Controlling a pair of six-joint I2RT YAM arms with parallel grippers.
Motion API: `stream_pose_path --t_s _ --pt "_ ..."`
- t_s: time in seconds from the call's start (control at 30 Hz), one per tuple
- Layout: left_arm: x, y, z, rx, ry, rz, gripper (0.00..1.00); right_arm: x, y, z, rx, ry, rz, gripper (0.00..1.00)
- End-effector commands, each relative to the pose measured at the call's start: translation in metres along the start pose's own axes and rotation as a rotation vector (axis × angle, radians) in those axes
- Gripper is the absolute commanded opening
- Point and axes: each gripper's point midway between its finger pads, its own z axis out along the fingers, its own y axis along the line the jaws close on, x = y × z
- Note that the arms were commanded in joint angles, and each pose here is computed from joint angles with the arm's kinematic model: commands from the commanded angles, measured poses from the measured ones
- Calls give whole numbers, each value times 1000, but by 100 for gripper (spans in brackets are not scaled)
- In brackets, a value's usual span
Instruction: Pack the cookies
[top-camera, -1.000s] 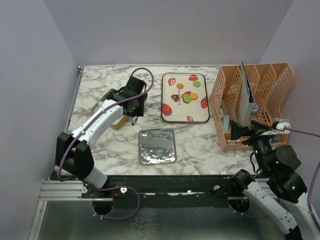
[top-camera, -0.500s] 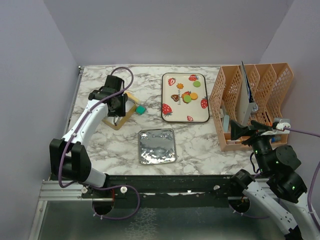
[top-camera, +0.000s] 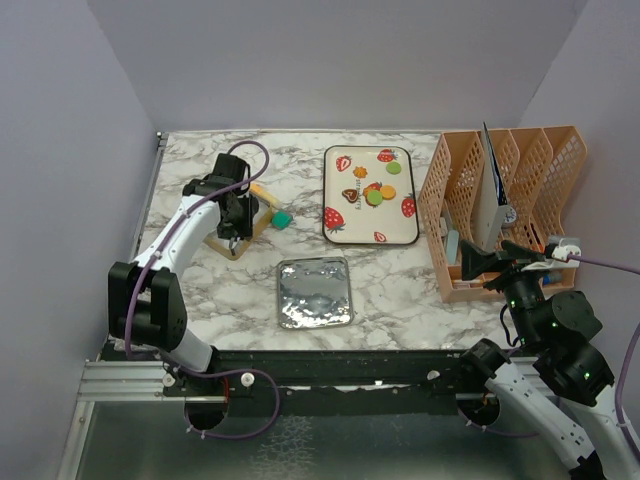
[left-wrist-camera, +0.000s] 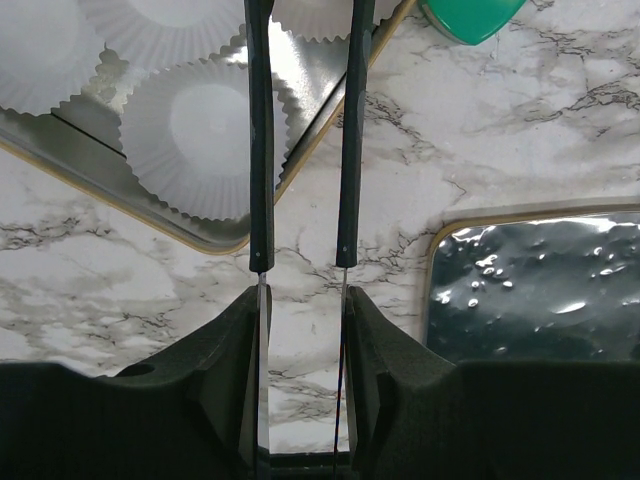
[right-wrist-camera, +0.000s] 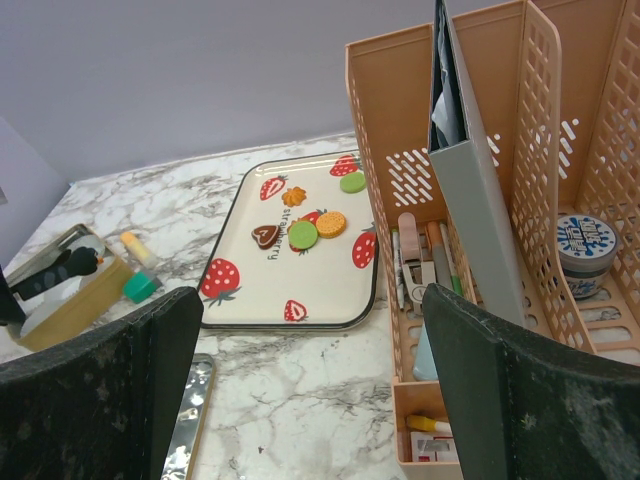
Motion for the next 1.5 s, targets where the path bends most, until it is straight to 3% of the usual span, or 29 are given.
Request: stream_pose_path --t_s 0.0,0.43,0.93,1.47 --pt "-2 -4 9 21 0 6 20 5 -1 2 2 12 -22 100" --pt "4 -6 26 28 34 -2 25 6 0 3 3 16 -27 100" --pt "-1 -12 16 64 -2 -10 47 6 0 3 1 16 -26 100" --pt "-15 -22 -24 120 -89 -9 43 5 1 3 -3 15 -25 100"
